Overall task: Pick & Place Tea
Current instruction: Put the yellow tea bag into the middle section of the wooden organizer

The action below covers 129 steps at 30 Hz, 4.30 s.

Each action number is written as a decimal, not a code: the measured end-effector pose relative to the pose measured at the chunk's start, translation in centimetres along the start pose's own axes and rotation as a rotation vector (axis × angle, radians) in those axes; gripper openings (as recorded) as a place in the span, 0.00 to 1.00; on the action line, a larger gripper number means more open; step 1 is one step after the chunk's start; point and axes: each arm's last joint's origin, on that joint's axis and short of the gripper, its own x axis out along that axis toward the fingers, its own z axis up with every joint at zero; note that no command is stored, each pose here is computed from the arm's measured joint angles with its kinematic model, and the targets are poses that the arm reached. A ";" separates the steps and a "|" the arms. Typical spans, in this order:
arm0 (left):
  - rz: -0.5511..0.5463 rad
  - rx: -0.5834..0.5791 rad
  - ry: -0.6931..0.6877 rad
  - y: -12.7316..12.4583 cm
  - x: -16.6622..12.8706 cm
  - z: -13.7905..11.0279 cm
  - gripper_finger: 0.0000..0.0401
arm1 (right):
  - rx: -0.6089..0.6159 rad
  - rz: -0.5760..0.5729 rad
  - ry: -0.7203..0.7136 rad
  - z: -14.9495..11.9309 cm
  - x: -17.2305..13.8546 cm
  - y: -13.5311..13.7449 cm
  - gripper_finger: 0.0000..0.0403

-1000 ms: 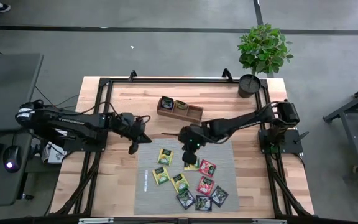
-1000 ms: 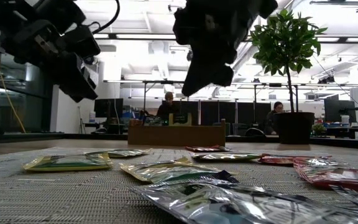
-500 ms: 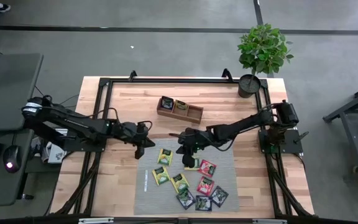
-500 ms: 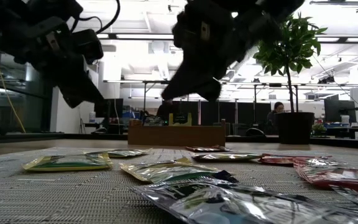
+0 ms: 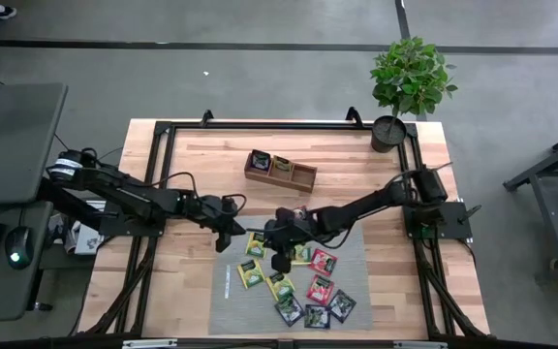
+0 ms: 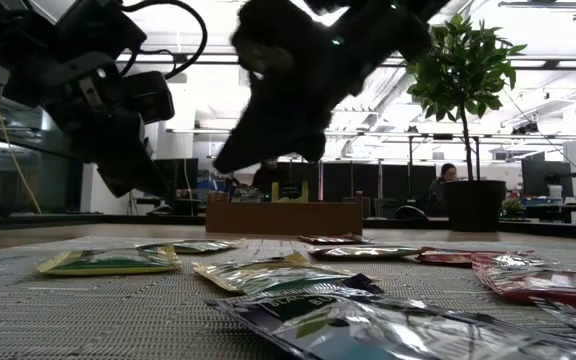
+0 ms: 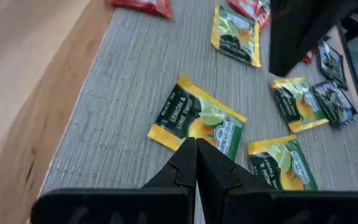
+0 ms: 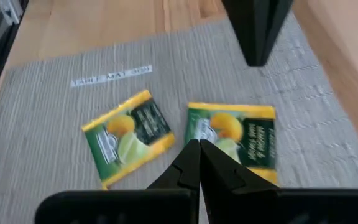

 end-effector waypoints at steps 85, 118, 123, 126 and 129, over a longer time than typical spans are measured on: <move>0.035 -0.572 -0.014 0.2 5.0 0.7 0.46 | 0.088 -0.139 0.177 -2.0 5.4 1.3 0.00; 0.004 -0.474 0.015 0.1 5.0 0.6 0.00 | 0.111 -0.121 0.188 1.0 0.3 1.8 0.05; -0.075 -0.310 -0.106 -0.3 4.7 2.1 0.00 | 0.095 -0.203 0.153 2.9 -4.7 2.4 0.08; -0.134 -0.203 -0.236 -0.4 3.8 3.9 0.00 | 0.080 -0.200 0.129 3.9 -7.7 3.0 0.08; -0.101 -0.088 -0.338 0.2 2.6 5.4 0.00 | 0.092 -0.224 0.099 4.6 -10.8 3.3 0.07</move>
